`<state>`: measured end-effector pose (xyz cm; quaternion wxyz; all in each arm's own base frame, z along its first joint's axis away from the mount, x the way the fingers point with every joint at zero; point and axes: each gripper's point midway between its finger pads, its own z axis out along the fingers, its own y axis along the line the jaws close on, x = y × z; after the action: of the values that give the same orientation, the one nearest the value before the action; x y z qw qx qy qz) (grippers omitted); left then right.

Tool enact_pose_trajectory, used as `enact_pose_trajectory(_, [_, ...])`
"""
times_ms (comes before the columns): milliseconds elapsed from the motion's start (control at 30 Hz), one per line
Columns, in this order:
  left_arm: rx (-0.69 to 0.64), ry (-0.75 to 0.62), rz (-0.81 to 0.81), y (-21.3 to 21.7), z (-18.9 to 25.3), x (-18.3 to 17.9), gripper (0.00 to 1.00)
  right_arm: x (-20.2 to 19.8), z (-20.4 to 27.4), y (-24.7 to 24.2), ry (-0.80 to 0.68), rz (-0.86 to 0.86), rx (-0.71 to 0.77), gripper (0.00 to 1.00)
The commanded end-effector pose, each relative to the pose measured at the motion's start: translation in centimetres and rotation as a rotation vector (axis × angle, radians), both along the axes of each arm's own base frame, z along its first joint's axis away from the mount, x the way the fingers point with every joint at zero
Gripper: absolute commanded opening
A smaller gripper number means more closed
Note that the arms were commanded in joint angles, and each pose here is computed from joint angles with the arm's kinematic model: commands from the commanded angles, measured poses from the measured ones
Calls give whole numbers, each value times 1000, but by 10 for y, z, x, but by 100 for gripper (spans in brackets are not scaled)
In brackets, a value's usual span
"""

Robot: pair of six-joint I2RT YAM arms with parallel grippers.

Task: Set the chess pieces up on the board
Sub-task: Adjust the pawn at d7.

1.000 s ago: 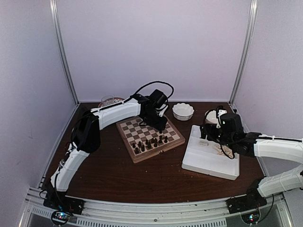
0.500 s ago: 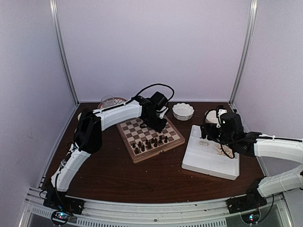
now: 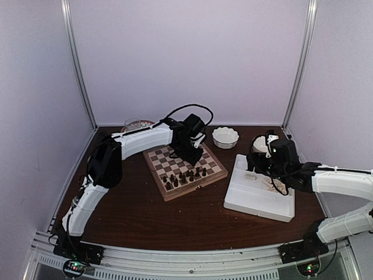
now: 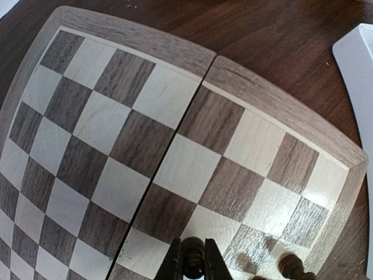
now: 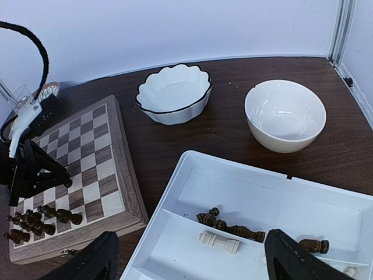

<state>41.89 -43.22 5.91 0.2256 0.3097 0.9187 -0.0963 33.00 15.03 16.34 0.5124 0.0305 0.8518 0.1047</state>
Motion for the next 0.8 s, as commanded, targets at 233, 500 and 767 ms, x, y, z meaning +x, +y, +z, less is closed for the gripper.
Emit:
enact_pose_trajectory(233, [-14,60,-47,7,8,-20,7,6,9,-2,-13,-19,-9,89])
enact_pose_trajectory(500, [-25,105,-65,7,2,-30,7,7,7,-1,-6,-17,-15,89])
enact_pose_trajectory(767, [-22,136,-70,11,-2,-40,7,7,7,-1,-6,-16,-17,89])
